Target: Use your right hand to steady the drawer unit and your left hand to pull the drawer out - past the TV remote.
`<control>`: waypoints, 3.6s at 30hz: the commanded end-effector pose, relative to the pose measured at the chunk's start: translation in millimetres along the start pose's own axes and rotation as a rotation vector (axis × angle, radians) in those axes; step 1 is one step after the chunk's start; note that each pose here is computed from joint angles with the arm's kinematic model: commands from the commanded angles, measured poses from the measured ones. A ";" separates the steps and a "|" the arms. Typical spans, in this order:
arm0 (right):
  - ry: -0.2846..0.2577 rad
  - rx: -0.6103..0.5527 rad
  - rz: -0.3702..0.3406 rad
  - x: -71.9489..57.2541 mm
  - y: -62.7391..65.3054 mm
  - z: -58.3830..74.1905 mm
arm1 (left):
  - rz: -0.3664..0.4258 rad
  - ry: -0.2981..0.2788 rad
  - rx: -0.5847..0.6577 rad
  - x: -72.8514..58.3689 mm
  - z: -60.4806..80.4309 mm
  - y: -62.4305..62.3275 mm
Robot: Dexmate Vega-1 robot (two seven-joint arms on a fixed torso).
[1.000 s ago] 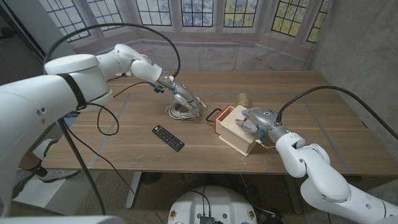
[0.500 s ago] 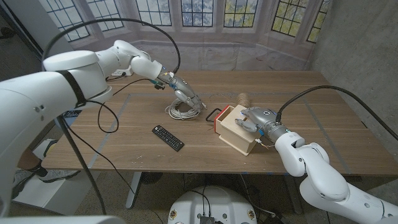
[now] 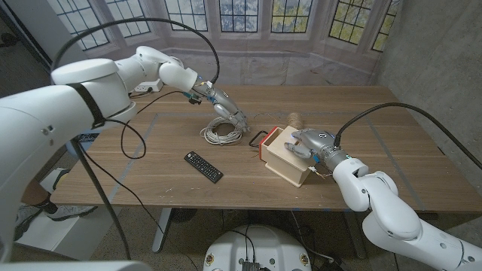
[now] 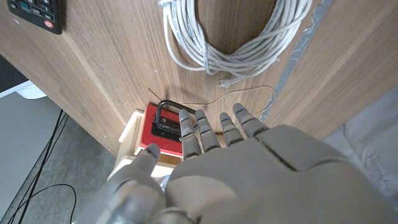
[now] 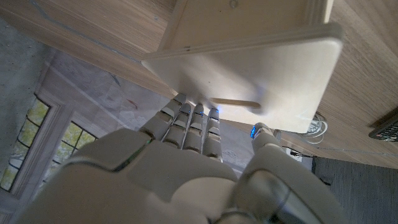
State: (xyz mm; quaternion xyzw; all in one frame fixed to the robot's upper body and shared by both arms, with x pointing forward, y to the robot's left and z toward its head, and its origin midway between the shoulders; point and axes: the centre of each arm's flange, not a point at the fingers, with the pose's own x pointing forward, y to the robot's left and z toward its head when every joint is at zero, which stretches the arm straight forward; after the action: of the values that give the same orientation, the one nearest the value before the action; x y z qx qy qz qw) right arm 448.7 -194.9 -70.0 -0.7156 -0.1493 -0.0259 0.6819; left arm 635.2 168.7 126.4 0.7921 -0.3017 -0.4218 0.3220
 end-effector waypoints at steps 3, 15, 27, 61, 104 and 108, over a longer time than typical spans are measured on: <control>0.010 0.023 -0.010 8.9 1.2 -4.9 | 0.000 0.003 -0.025 5.6 0.0 9.0; 0.009 0.056 -0.022 14.4 1.6 -7.6 | -0.016 0.021 -0.025 14.8 -1.6 12.6; 0.005 0.086 -0.033 12.7 3.5 -7.9 | -0.026 -0.015 -0.004 24.7 7.0 13.5; 0.003 0.136 -0.063 2.3 8.8 -11.1 | -0.071 -0.061 0.059 50.9 21.8 10.6; 0.019 0.177 -0.076 -11.0 16.1 -10.7 | -0.055 -0.011 0.075 74.8 19.1 13.4; 0.020 0.178 -0.078 -12.9 16.5 -10.7 | -0.051 -0.021 0.090 72.9 20.5 16.4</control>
State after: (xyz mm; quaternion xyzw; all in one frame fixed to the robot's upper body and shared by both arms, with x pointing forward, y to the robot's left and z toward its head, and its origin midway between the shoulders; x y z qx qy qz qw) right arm 447.3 -208.7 -84.5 -0.6485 -0.1712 -0.0449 0.7403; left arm 650.4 101.7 98.3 0.8112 -0.2973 -0.4187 0.2798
